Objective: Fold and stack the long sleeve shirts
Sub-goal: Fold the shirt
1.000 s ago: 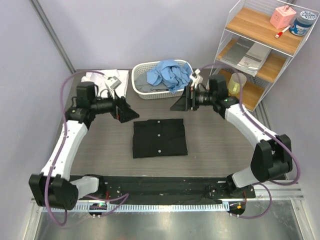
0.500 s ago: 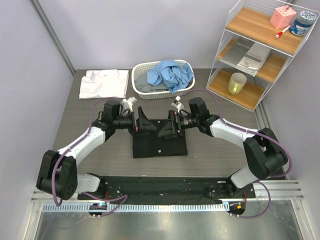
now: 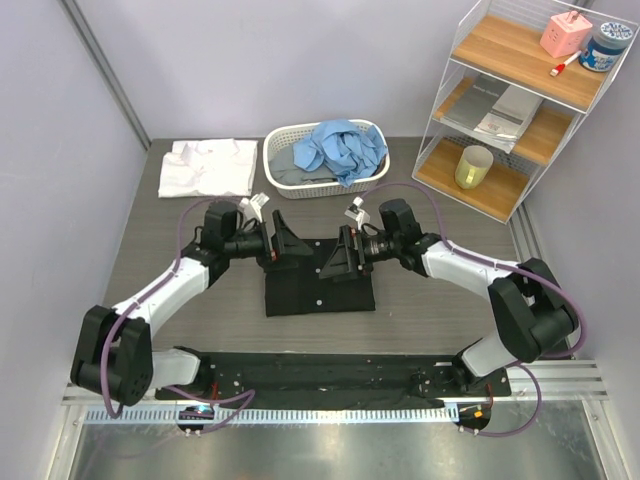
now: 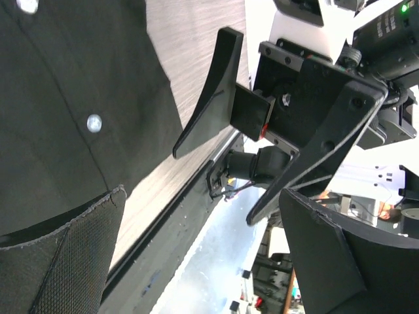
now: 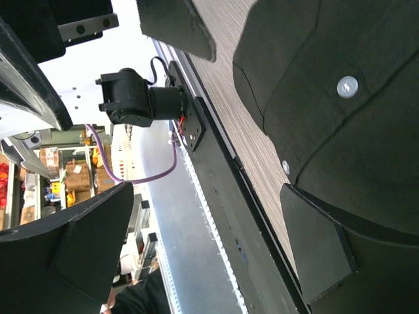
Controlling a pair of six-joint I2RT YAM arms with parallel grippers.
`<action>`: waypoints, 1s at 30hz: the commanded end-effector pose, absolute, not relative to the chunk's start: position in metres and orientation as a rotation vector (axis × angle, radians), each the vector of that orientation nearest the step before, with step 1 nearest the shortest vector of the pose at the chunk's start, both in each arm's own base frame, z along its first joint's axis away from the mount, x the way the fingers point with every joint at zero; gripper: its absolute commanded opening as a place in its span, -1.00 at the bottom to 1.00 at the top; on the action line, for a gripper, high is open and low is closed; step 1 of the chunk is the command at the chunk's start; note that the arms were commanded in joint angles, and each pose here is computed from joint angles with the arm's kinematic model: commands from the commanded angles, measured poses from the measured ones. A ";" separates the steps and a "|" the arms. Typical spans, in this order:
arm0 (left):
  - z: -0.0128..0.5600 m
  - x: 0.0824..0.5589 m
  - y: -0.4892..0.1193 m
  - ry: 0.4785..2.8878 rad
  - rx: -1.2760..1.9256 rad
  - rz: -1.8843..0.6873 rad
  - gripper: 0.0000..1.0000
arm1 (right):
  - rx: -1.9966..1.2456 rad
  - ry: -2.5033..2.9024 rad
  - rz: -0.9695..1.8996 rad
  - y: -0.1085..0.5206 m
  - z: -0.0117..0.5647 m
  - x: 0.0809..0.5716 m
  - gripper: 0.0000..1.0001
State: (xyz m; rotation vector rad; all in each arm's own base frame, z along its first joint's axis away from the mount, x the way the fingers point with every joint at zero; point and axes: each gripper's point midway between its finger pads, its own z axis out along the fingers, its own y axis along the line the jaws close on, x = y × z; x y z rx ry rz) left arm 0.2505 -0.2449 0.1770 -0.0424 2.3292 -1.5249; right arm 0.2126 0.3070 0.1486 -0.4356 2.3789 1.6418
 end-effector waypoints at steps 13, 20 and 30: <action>0.181 0.208 -0.254 2.206 0.166 -1.753 1.00 | -0.525 2.331 1.811 0.322 0.144 0.181 0.99; 0.137 0.198 -0.254 2.313 0.124 -1.716 0.99 | -0.504 2.388 1.890 0.326 0.119 0.172 0.99; 0.042 0.221 -0.233 2.571 -0.117 -1.639 1.00 | -0.217 2.561 1.976 0.312 0.054 0.184 0.99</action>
